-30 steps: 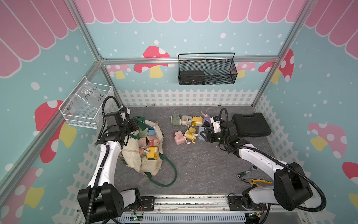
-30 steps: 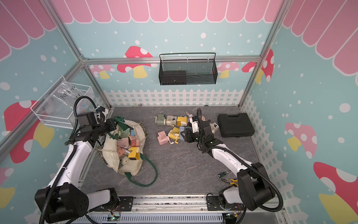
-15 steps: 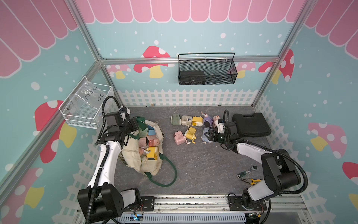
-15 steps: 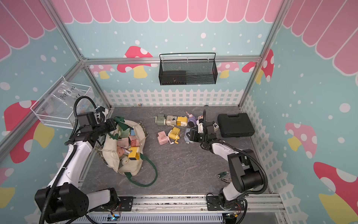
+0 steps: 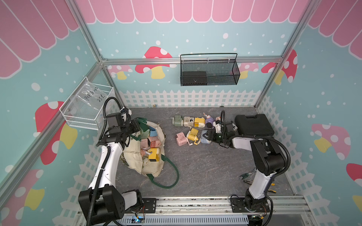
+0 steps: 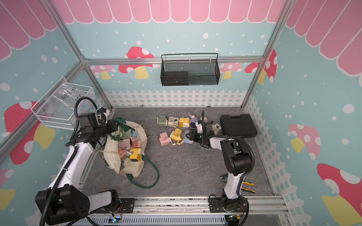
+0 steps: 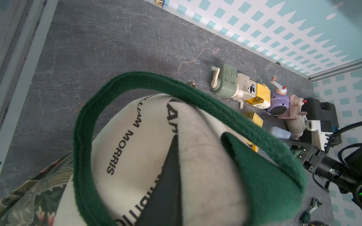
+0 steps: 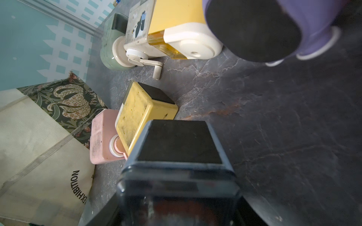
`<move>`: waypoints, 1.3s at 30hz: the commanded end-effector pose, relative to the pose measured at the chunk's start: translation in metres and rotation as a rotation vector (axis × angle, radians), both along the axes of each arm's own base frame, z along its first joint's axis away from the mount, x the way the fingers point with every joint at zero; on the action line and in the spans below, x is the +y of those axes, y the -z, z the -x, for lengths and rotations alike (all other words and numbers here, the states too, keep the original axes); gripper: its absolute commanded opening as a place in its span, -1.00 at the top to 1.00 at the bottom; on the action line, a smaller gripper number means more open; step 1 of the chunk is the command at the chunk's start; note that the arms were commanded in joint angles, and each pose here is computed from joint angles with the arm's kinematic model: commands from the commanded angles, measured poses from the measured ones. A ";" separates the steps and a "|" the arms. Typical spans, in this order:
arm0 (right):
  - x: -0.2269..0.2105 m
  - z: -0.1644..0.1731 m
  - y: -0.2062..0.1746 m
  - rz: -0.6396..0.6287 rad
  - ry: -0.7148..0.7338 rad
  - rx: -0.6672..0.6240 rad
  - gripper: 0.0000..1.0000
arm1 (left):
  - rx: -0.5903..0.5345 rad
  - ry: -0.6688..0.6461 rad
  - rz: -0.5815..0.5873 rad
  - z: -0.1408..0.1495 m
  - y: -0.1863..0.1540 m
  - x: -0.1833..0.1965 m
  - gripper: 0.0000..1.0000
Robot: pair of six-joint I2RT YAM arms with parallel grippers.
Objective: Take out the pencil sharpeners from the tote bags
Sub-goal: Place the pencil sharpener at the center of the board.
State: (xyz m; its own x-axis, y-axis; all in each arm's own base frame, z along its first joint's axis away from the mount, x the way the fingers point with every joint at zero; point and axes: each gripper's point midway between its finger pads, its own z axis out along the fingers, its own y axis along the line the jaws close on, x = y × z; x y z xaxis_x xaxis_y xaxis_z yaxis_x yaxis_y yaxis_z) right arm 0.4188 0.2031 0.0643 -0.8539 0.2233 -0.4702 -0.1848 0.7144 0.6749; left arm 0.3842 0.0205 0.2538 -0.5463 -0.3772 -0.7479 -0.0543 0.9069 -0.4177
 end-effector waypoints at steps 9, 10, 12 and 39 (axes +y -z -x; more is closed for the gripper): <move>0.025 -0.004 0.014 -0.072 -0.068 0.058 0.13 | -0.129 0.028 -0.008 -0.009 -0.038 -0.003 1.00; 0.028 -0.004 0.015 -0.075 -0.077 0.061 0.13 | -0.127 0.027 -0.007 -0.010 -0.037 -0.003 1.00; 0.035 -0.003 0.018 -0.080 -0.095 0.069 0.12 | -0.127 0.028 -0.007 -0.010 -0.037 -0.003 1.00; 0.029 -0.020 -0.004 0.115 -0.071 -0.033 -0.99 | -0.130 0.028 -0.012 -0.009 -0.037 -0.003 1.00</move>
